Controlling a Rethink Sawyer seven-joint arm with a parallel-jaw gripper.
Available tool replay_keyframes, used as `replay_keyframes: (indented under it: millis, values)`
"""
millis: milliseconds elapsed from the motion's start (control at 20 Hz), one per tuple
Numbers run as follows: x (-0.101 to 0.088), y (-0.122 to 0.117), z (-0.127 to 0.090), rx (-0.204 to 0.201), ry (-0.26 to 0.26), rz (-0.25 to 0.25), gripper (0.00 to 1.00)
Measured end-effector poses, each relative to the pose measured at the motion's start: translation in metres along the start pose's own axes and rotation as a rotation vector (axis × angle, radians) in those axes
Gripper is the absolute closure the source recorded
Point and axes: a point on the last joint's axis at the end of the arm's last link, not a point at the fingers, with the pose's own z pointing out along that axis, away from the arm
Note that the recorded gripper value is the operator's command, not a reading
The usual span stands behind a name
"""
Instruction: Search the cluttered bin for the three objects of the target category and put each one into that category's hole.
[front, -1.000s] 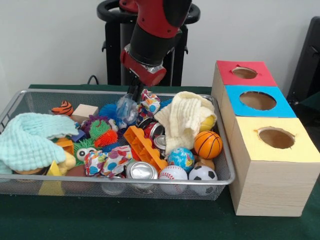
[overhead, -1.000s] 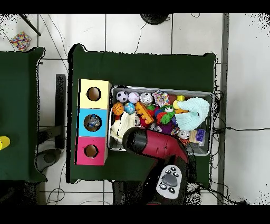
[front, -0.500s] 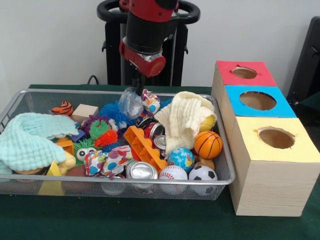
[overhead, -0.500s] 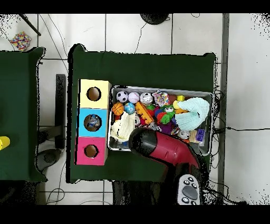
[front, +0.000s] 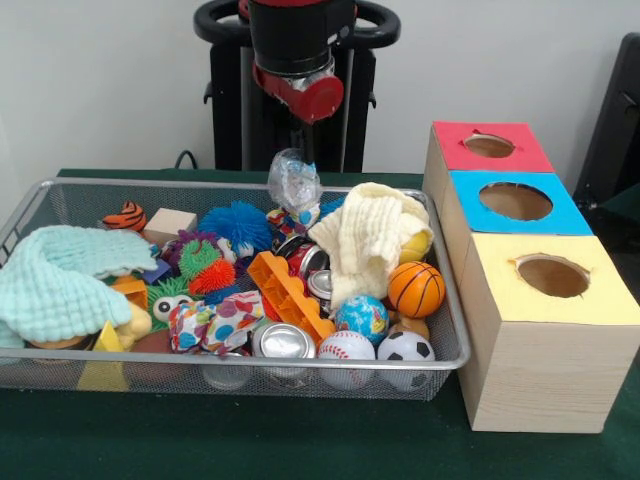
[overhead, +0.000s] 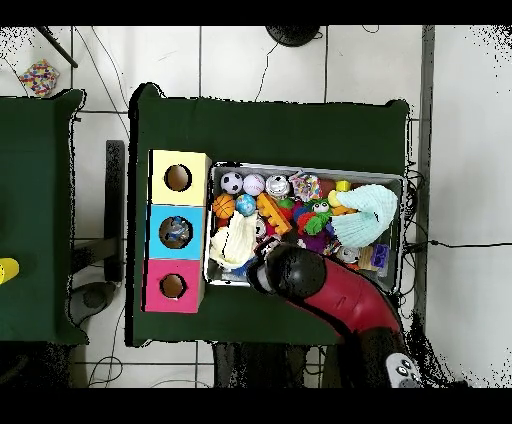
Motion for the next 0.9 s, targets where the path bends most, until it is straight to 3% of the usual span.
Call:
replay_keyframes:
  millis: [200, 550, 700, 900]
  values:
    - [0.004, 0.0, -0.017, -0.056, 0.094, 0.056, 1.0]
    - [0.016, 0.009, -0.042, -0.137, 0.192, 0.102, 1.0]
    - [0.026, 0.018, -0.053, -0.176, 0.232, 0.119, 1.0]
    - [0.053, 0.038, -0.072, -0.234, 0.317, 0.144, 1.0]
